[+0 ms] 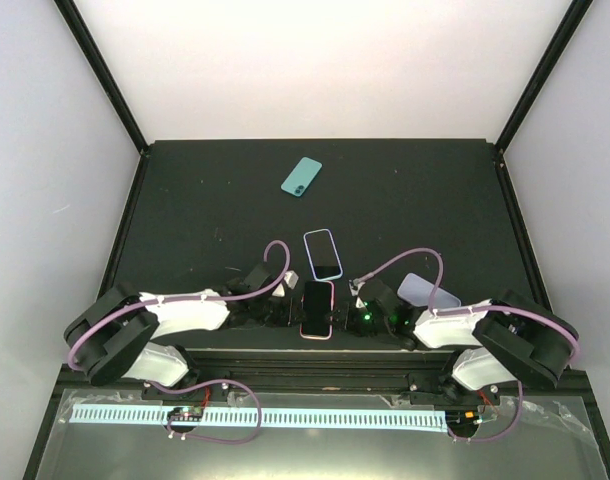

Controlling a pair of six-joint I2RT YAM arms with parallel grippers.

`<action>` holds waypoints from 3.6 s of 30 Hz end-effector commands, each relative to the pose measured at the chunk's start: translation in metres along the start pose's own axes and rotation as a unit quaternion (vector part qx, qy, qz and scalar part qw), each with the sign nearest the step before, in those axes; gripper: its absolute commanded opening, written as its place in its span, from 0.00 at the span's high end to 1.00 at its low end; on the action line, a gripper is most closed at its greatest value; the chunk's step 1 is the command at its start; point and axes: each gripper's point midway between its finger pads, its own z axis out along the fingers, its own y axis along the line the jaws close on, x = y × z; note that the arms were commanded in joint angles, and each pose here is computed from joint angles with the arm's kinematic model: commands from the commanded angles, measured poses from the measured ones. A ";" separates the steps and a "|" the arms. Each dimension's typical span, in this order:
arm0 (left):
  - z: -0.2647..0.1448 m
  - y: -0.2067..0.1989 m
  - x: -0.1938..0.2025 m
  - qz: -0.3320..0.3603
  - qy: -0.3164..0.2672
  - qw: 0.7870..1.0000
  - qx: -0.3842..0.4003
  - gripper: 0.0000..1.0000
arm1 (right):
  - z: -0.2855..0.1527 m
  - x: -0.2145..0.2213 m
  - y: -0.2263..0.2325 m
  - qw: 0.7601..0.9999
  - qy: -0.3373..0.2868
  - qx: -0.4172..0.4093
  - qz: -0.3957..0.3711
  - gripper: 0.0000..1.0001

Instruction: Put the phone into the phone case

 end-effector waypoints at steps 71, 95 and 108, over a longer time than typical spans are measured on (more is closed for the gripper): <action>-0.229 -0.115 -0.036 0.121 -0.179 0.895 0.391 0.20 | -0.156 0.021 0.203 0.872 0.008 -0.456 -0.180 0.99; -0.253 -0.129 -0.031 0.124 -0.208 0.856 0.456 0.58 | -0.168 0.029 0.224 0.840 0.035 -0.516 -0.165 0.99; -0.261 -0.134 -0.032 0.120 -0.212 0.850 0.467 0.81 | -0.169 0.037 0.232 0.833 0.049 -0.526 -0.166 0.99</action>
